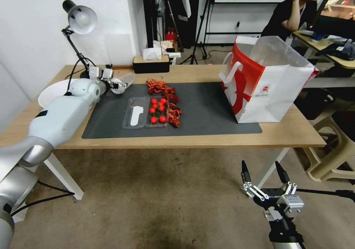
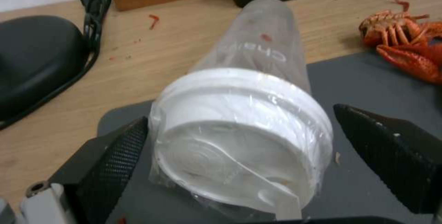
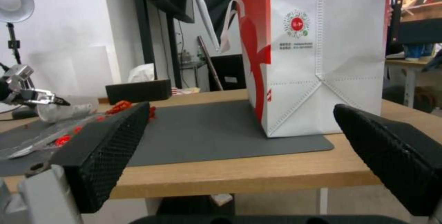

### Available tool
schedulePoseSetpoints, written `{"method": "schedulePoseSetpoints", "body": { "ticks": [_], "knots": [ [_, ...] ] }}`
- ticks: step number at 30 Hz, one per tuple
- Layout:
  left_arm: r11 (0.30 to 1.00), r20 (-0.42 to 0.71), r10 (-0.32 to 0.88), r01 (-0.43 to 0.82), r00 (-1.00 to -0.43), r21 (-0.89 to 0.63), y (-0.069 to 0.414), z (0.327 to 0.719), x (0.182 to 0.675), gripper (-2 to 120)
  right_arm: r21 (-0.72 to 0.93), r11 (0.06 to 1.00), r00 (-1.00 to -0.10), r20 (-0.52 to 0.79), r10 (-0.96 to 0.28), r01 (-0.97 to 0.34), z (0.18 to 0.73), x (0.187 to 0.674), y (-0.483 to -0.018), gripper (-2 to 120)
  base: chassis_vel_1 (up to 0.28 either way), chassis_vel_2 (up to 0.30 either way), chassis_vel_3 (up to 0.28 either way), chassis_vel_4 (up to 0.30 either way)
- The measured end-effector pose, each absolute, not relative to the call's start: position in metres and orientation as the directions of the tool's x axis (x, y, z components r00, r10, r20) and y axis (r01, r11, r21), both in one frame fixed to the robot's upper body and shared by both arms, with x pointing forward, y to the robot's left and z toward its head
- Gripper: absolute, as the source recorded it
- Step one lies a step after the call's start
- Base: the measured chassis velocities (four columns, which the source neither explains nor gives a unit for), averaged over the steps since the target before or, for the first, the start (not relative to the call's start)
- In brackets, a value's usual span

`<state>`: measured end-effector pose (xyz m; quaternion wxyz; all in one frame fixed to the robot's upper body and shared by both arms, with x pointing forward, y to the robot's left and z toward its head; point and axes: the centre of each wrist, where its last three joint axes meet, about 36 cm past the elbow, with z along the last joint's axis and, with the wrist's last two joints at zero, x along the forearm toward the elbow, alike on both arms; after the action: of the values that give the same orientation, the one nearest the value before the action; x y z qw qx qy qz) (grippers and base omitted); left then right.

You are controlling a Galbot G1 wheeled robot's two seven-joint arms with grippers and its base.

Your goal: Pick up the trash from the table and place it into the takeout bag.

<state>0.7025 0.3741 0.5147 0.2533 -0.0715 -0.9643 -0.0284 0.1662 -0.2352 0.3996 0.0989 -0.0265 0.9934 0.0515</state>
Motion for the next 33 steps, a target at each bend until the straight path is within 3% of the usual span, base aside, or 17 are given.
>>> {"method": "schedulePoseSetpoints", "body": {
  "ticks": [11, 15, 19, 33],
  "knots": [
    [0.989, 0.505, 0.137, 0.146, -0.852, -0.021, 0.3748, 0.5146, 0.702, 100, 0.098, 0.993, -0.979, -0.201, -0.04, -0.061, 0.3998, 0.1659, -0.2349, 100, 0.0, 0.0, 0.0, 0.0],
    [0.989, 0.518, 0.138, 0.142, -0.844, -0.033, 0.3744, 0.5152, 0.7021, 93, 0.097, 0.993, -0.979, -0.201, -0.04, -0.061, 0.3999, 0.166, -0.2348, 100, 0.0, 0.0, 0.0, 0.0],
    [0.989, 0.527, 0.144, 0.139, -0.838, -0.05, 0.3743, 0.5147, 0.7016, 79, 0.097, 0.993, -0.979, -0.202, -0.04, -0.061, 0.4002, 0.166, -0.2347, 100, 0.0, 0.0, 0.0, 0.0],
    [0.987, 0.531, 0.157, 0.117, -0.833, -0.108, 0.3784, 0.5093, 0.6926, 75, 0.094, 0.993, -0.977, -0.21, -0.044, -0.065, 0.4038, 0.1653, -0.2341, 100, 0.0, 0.0, 0.0, 0.0]
  ]
}}
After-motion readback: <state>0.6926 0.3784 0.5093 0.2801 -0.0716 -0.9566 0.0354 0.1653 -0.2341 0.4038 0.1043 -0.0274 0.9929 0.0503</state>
